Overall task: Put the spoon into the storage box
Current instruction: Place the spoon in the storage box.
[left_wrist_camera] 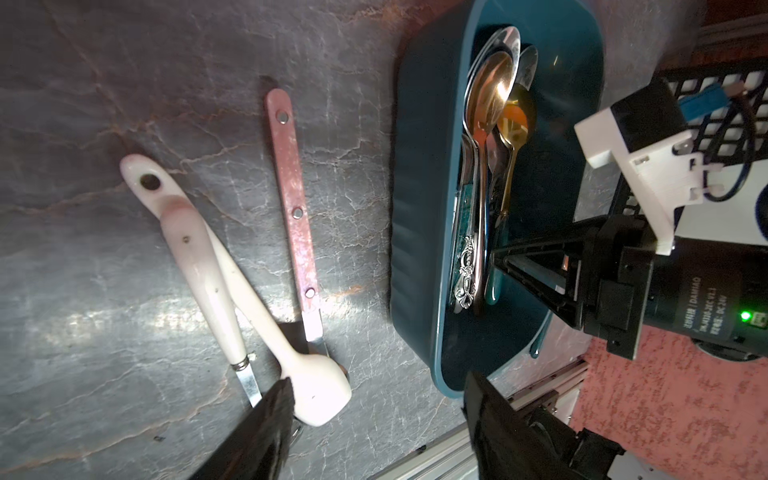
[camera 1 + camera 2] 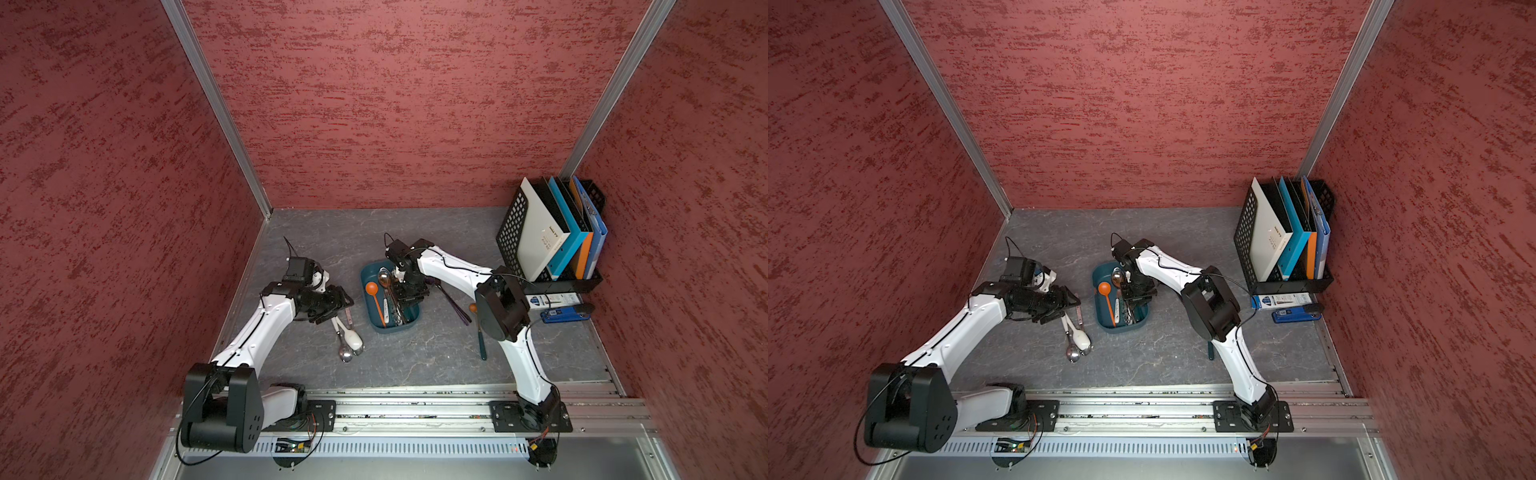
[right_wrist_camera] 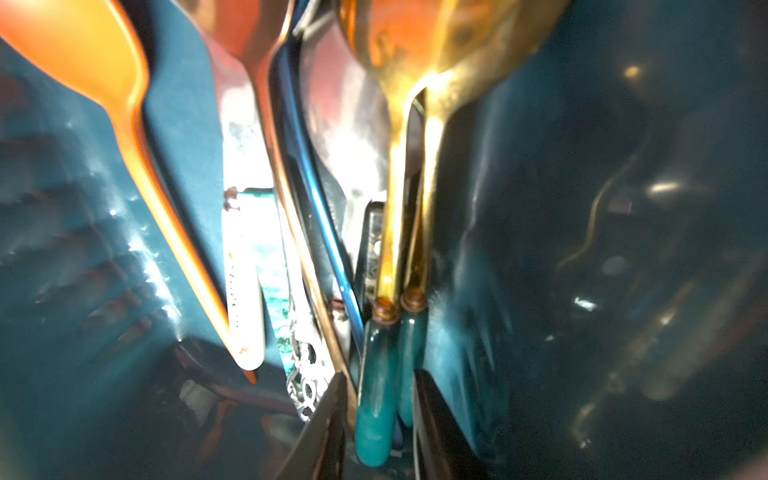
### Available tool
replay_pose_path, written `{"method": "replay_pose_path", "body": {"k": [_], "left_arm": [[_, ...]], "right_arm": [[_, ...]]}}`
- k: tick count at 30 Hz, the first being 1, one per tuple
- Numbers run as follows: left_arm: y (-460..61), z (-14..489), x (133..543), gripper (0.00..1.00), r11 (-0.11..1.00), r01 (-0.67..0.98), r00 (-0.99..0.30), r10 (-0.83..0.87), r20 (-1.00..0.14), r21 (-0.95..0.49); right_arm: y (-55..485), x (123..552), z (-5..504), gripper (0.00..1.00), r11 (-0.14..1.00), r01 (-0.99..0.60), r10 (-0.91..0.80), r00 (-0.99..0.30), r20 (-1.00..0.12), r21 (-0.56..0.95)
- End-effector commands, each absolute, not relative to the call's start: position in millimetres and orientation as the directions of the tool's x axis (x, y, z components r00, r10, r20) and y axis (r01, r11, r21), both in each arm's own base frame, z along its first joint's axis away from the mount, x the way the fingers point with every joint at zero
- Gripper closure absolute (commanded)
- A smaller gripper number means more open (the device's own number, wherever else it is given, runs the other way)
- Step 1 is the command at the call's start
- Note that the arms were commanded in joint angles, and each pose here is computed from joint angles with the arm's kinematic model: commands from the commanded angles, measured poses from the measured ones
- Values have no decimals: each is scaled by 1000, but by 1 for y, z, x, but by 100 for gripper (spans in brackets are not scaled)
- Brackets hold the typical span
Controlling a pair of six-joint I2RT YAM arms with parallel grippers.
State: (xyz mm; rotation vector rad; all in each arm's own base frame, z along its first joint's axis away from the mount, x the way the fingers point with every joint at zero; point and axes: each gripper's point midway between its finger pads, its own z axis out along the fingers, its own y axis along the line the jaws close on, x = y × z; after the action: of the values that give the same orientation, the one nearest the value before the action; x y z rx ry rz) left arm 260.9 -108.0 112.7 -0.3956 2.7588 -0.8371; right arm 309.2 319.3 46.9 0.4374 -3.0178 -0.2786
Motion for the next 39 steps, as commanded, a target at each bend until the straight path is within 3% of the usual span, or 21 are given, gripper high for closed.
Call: {"method": "replay_pose_path", "body": {"k": [1, 7, 13, 24, 39], "left_arm": [[-110, 120, 263, 32, 855, -118, -947, -250, -202, -506], [-130, 128, 264, 32, 906, -7, -960, -125, -251, -422], [-150, 134, 267, 32, 929, 81, -960, -24, -278, -361], [-180, 134, 268, 32, 940, 176, -952, 87, -293, -293], [-182, 139, 263, 32, 944, 171, -954, 87, -288, -281]], "right_arm": [[320, 316, 81, 67, 941, -282, -280, -959, -35, 187], [307, 319, 114, 65, 942, -291, -273, -954, -124, 164], [256, 306, 130, 63, 967, -231, -212, -964, -159, 112], [147, 251, 84, 55, 1000, -7, -7, -1000, -2, 29], [110, 226, 44, 55, 995, 94, 93, -994, 58, 24]]}}
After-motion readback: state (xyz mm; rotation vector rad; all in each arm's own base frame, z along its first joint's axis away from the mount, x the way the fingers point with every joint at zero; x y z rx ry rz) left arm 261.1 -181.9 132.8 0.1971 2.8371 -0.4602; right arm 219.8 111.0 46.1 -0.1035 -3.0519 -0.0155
